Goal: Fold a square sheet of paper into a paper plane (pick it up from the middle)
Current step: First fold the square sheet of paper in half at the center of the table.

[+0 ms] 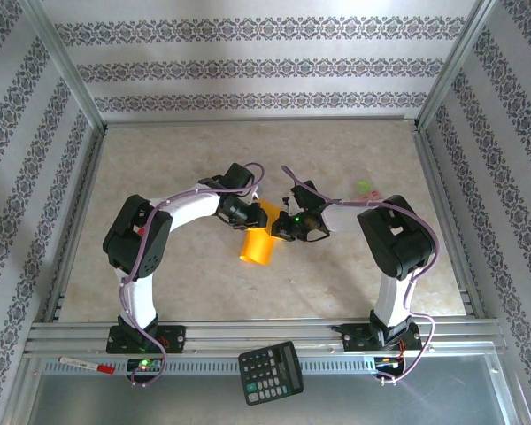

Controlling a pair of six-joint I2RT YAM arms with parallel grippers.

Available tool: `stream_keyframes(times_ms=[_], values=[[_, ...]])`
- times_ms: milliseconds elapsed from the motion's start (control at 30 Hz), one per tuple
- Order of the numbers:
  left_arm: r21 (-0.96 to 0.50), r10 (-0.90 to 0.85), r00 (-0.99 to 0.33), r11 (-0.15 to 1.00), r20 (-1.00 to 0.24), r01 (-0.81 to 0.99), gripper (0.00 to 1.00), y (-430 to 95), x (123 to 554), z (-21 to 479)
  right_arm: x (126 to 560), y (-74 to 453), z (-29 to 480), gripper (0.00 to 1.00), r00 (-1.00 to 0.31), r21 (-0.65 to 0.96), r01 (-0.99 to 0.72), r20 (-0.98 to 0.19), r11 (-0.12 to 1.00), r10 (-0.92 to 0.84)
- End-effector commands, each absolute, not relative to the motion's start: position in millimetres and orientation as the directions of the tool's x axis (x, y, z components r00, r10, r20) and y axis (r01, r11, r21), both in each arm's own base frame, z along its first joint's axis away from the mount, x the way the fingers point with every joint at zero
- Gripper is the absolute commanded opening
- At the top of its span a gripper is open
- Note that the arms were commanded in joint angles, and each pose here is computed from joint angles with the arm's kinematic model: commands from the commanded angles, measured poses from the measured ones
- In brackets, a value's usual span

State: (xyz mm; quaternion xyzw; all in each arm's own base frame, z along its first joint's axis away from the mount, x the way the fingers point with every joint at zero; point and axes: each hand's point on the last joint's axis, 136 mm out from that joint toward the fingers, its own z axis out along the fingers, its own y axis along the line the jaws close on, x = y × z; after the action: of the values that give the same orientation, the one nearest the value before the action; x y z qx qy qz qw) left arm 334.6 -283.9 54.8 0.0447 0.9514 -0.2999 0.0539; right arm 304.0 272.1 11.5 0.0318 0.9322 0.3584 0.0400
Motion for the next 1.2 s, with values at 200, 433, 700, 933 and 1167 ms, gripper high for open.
stream_keyframes(times_ms=[200, 433, 700, 933, 1167], values=[[-0.535, 0.035, -0.993, 0.840, -0.116, 0.092, 0.23, -277, 341, 47, 266, 236, -55, 0.04, -0.992, 0.468, 0.126, 0.072, 0.874, 0.104], [-0.512, 0.015, -0.996, 0.857, -0.083, 0.056, 0.22, -263, 340, 29, 265, 234, -56, 0.04, -0.992, 0.459, 0.125, 0.072, 0.880, 0.103], [-0.487, 0.010, -0.999, 0.873, -0.053, 0.035, 0.22, -249, 339, 10, 262, 229, -61, 0.04, -0.992, 0.432, 0.126, 0.081, 0.893, 0.101], [-0.477, 0.011, -0.999, 0.878, -0.046, 0.032, 0.24, -242, 339, 5, 259, 225, -63, 0.03, -0.991, 0.416, 0.131, 0.084, 0.900, 0.106], [-0.590, 0.008, -0.994, 0.804, -0.108, 0.071, 0.32, -262, 338, 51, 262, 226, -60, 0.03, -0.992, 0.417, 0.128, 0.073, 0.900, 0.107]])
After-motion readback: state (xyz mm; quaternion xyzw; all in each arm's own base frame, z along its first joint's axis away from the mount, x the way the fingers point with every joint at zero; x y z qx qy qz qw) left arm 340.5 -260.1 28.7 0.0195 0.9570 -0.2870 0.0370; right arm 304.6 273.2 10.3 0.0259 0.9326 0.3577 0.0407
